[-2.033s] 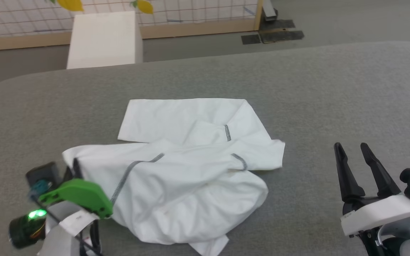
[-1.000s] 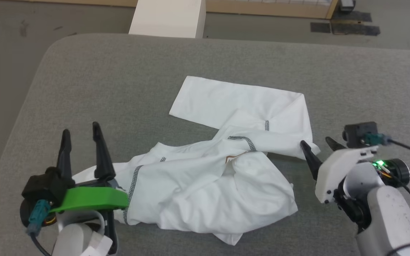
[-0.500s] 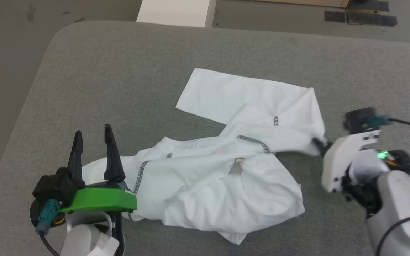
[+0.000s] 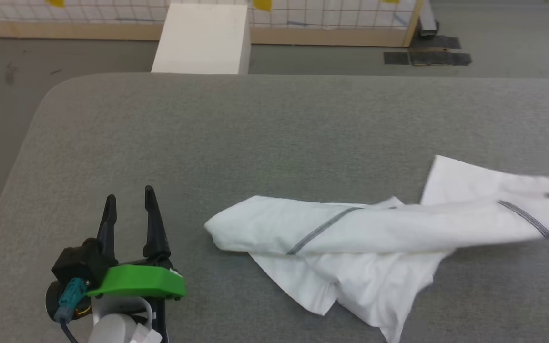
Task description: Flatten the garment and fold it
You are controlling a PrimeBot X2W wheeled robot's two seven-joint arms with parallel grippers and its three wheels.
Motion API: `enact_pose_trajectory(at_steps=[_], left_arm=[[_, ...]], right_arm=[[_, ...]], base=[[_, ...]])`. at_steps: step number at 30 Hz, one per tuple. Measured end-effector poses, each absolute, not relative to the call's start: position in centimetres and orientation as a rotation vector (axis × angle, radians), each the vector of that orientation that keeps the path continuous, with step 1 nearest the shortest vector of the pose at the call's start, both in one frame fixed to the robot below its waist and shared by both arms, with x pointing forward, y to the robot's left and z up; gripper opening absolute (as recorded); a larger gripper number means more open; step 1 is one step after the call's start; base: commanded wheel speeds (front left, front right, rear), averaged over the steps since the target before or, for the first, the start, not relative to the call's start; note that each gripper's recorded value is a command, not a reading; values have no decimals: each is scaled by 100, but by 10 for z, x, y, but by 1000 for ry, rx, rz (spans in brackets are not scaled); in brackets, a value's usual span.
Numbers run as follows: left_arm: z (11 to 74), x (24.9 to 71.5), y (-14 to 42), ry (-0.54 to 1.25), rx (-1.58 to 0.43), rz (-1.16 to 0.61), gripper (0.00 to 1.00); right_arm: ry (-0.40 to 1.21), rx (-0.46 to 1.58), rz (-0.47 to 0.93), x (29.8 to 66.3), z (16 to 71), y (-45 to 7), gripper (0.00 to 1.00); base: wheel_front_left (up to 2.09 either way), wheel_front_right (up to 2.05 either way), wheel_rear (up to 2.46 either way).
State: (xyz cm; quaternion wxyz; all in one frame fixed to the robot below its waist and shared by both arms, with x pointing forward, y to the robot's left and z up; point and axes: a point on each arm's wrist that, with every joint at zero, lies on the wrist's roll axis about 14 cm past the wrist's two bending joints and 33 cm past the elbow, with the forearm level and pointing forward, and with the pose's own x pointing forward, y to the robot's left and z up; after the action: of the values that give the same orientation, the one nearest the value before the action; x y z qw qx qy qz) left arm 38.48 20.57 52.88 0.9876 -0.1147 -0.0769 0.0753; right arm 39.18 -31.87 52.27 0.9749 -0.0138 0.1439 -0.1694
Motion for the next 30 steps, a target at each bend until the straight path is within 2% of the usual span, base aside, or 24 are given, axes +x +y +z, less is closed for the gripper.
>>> enact_pose_trajectory(at_steps=[4,9,11,12,13,18,23,30], left_arm=[[530,390,194,-155,-238,114,100],[526,394,177,-140,-245,61,100],[523,395,172,-129,-247,42,100],[522,395,168,-124,-249,28,100],[521,395,164,-119,-249,17,100],[518,395,135,-98,-245,-77,100],[530,409,71,-66,-215,-288,100],[520,433,-20,163,-40,-585,100]], right_arm=[[426,-11,-466,344,501,-352,0],[890,201,-369,275,399,-315,0],[952,246,-335,264,384,-302,0],[938,250,-325,265,385,-299,40],[901,248,-324,269,389,-300,100],[589,192,-319,298,430,-305,100],[266,115,-186,331,485,-267,100],[113,83,-42,340,512,-222,100]], base=[[0,0,0],[0,0,0],[0,0,0],[0,0,0],[0,0,0],[0,0,0],[0,0,0],[0,0,0]])
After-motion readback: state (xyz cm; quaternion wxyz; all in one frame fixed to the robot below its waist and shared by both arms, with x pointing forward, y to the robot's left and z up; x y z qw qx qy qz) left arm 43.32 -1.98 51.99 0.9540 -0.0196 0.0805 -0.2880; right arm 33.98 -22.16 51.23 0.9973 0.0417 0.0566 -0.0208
